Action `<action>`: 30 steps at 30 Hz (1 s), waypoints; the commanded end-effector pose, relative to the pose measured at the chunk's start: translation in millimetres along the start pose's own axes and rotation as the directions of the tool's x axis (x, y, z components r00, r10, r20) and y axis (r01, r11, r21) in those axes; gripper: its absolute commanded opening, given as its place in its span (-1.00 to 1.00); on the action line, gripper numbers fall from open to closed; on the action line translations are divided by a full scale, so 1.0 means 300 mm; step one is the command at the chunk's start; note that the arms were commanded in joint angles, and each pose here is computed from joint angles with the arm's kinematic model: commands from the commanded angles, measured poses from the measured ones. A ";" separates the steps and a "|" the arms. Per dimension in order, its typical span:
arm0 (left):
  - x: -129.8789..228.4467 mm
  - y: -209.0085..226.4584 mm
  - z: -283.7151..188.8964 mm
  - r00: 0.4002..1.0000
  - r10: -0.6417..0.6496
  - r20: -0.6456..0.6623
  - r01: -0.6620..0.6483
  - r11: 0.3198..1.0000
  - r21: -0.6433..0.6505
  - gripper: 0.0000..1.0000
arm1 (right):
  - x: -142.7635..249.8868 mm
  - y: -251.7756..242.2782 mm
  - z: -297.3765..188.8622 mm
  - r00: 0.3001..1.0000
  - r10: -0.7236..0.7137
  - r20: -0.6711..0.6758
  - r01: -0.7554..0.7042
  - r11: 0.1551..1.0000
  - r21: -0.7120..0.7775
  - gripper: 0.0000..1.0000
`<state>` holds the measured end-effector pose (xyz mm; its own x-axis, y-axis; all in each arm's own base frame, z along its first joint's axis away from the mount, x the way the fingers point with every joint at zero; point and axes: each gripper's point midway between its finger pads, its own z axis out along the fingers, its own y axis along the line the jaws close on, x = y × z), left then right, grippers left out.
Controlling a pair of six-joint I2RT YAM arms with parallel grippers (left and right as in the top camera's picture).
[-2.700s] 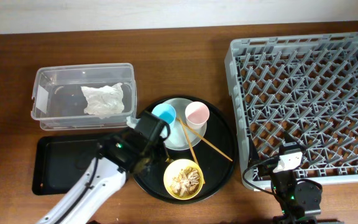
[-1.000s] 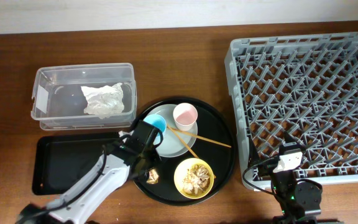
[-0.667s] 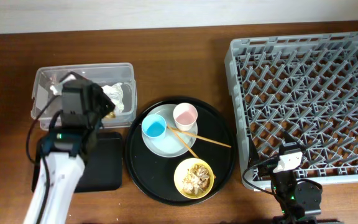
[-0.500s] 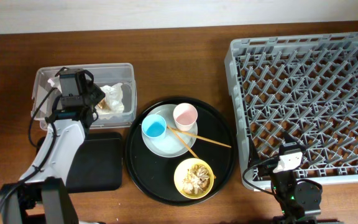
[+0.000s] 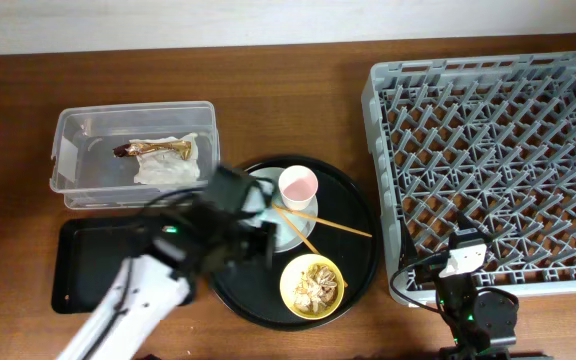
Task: Sort waste into correct bins and load items into the dishwasher rack
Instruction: 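Grasp the yellow bowl with the left gripper and tip scraps onto black tray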
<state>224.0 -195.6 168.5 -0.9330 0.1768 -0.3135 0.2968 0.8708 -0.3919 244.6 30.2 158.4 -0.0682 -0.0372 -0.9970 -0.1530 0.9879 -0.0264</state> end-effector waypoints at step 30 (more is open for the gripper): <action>0.098 0.265 0.214 0.942 0.134 -0.307 -0.304 0.726 -0.617 0.00 | 0.008 0.006 0.000 1.000 0.005 -0.004 -0.005 1.000 -0.007 0.97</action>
<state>214.2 -156.5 58.0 -0.9070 0.4212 -0.0077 0.4038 0.8746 0.2685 244.6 30.1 158.3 -0.0685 -0.0379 -0.9969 -0.1527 0.9879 -0.0271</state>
